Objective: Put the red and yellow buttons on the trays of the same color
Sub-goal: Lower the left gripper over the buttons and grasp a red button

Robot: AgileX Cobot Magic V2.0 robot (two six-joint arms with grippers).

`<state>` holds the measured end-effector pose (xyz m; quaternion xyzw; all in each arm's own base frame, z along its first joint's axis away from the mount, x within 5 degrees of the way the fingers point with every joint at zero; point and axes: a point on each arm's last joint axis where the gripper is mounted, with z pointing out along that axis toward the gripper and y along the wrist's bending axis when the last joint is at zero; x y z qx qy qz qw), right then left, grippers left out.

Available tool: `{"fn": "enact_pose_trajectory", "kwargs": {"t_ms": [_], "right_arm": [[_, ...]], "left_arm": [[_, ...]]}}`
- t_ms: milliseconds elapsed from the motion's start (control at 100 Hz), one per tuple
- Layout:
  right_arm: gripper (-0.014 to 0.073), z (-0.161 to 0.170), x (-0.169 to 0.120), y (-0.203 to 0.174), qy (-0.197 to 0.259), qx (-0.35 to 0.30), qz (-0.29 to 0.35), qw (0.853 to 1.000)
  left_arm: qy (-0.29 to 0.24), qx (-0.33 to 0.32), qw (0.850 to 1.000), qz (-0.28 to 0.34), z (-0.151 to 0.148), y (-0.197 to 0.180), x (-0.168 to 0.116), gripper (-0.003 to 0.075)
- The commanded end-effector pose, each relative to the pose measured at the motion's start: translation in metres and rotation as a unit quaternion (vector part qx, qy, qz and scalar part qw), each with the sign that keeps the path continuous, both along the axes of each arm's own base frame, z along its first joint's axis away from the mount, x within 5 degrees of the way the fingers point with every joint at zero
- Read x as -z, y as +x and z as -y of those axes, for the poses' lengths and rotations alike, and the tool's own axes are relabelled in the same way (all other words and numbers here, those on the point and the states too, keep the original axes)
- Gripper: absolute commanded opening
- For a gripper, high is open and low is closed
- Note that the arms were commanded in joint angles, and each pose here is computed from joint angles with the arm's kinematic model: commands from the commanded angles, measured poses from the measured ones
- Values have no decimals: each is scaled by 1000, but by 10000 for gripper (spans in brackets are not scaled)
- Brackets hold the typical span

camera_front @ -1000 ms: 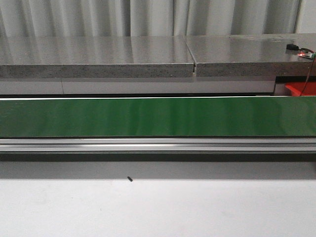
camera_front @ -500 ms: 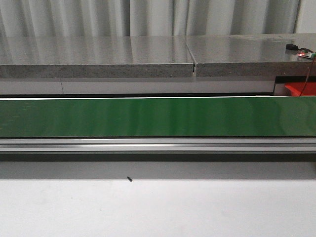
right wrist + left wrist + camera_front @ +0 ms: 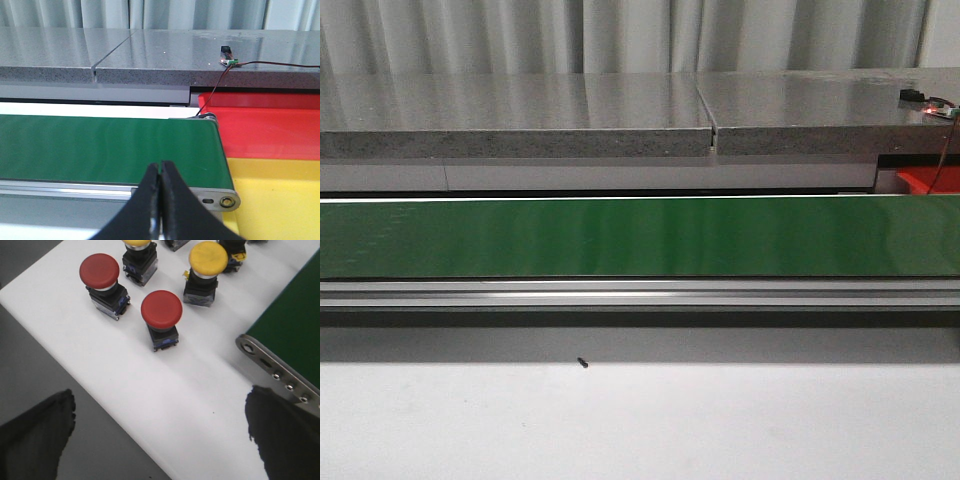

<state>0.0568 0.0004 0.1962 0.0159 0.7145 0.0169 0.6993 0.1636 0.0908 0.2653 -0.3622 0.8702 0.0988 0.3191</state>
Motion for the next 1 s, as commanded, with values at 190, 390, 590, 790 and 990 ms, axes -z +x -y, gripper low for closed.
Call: {"fn": "enact_pose_trajectory", "kwargs": {"t_ms": [190, 390, 590, 790, 990], "right_arm": [[-68, 1, -14, -3, -8, 6, 58, 998], [-68, 1, -14, -3, -8, 6, 58, 998], [-68, 1, -14, -3, -8, 6, 58, 998], [-68, 1, -14, -3, -8, 6, 58, 998], [-68, 1, -14, -3, -8, 6, 58, 998]], "left_arm": [[17, 5, 1000, -15, -23, 38, 0, 671], [-1, 6, 998, -57, -33, 60, 19, 671], [-6, 8, 998, -65, -40, 74, 25, 671], [-6, 10, 998, -69, -46, 87, 29, 671], [1, 13, 998, -68, -52, 99, 27, 671]]}}
